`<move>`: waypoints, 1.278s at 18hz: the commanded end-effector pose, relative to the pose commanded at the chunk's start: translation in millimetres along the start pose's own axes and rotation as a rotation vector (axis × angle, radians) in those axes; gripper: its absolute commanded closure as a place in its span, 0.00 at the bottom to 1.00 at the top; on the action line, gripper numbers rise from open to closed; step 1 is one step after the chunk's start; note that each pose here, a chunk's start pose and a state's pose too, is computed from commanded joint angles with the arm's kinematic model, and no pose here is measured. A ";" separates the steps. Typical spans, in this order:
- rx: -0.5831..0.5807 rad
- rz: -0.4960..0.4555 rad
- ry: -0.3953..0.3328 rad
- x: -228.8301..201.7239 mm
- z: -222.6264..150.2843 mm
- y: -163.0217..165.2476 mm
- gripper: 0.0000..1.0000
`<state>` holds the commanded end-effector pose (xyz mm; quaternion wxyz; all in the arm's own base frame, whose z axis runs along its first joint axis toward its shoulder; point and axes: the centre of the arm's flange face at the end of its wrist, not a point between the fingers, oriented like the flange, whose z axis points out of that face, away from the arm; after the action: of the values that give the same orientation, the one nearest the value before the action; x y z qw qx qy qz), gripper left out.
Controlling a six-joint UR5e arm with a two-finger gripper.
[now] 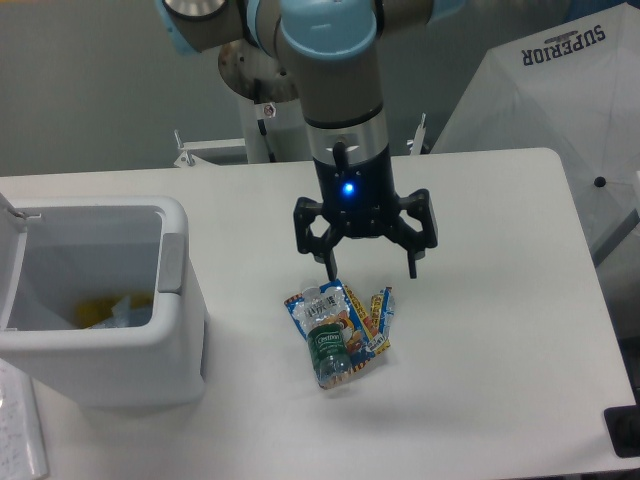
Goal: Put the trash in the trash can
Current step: 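Lower the open gripper over the clear plastic bottle on the wrapper, then close the gripper around the clear plastic bottle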
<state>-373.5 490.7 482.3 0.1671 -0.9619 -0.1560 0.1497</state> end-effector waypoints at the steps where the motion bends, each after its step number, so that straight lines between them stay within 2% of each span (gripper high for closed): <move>1: -0.010 0.003 -0.007 1.0 5.1 2.1 0.00; 6: -0.042 0.001 -0.008 2.8 15.0 8.2 0.00; 12: -0.096 -0.004 0.030 17.3 63.2 26.9 0.00; 15: -0.144 -0.014 0.063 26.9 98.5 28.8 0.00; 18: -0.189 -0.091 0.096 46.2 134.4 26.8 0.00; 20: -0.213 -0.090 0.116 58.2 152.9 26.6 0.00; 23: -0.220 -0.184 0.173 70.8 177.6 27.1 0.00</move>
<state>-363.0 540.1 295.9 0.0865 -0.9654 -0.2439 0.0322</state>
